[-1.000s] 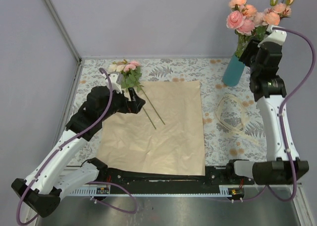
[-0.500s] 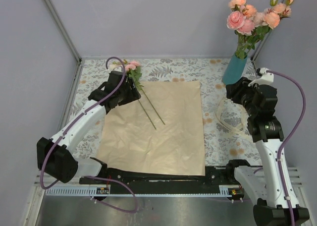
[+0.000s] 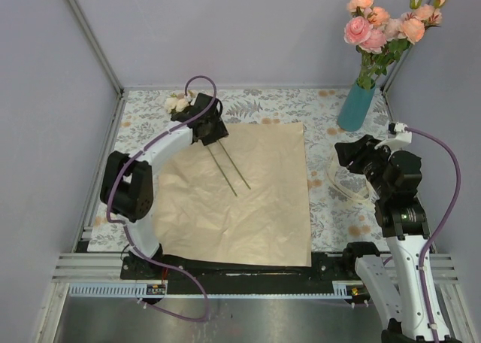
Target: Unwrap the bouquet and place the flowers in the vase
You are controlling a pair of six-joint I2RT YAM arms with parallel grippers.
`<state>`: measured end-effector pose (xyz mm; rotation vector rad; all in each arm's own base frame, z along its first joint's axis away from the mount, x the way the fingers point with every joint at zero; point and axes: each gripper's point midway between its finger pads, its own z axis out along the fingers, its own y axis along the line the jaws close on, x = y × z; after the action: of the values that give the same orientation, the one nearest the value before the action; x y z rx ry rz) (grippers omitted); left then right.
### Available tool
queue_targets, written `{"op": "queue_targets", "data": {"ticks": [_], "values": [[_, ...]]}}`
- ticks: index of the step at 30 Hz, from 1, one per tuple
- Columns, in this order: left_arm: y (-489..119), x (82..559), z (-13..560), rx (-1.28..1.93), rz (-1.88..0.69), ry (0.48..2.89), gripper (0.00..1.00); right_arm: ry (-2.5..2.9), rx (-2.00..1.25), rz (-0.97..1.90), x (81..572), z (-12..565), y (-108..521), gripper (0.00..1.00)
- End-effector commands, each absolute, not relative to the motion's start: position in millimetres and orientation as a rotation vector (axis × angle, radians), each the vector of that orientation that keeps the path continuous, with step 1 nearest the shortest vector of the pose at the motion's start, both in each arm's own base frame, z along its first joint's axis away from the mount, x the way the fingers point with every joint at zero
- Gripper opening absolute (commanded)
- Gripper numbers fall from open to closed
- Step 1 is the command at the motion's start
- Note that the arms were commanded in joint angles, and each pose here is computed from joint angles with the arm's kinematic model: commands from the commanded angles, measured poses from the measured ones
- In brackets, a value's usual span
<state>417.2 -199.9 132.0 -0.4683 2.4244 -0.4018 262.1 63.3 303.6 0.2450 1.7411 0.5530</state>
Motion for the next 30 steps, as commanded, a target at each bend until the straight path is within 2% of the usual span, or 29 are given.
{"op": "queue_targets", "data": {"ticks": [1,20,24,30], "values": [[-209,445,132,-0.544,-0.442,2.374,0.48,1.686,0.207,0.614,261,320,73,0.49],[-214,456,39,-0.613,-0.387,2.511,0.39,1.650,0.203,0.576,250,328,67,0.49],[-215,456,34,-0.610,-0.397,2.519,0.31,1.645,0.206,0.574,250,330,66,0.49],[-214,458,45,-0.598,-0.415,2.496,0.13,1.647,0.209,0.569,251,331,65,0.49]]}}
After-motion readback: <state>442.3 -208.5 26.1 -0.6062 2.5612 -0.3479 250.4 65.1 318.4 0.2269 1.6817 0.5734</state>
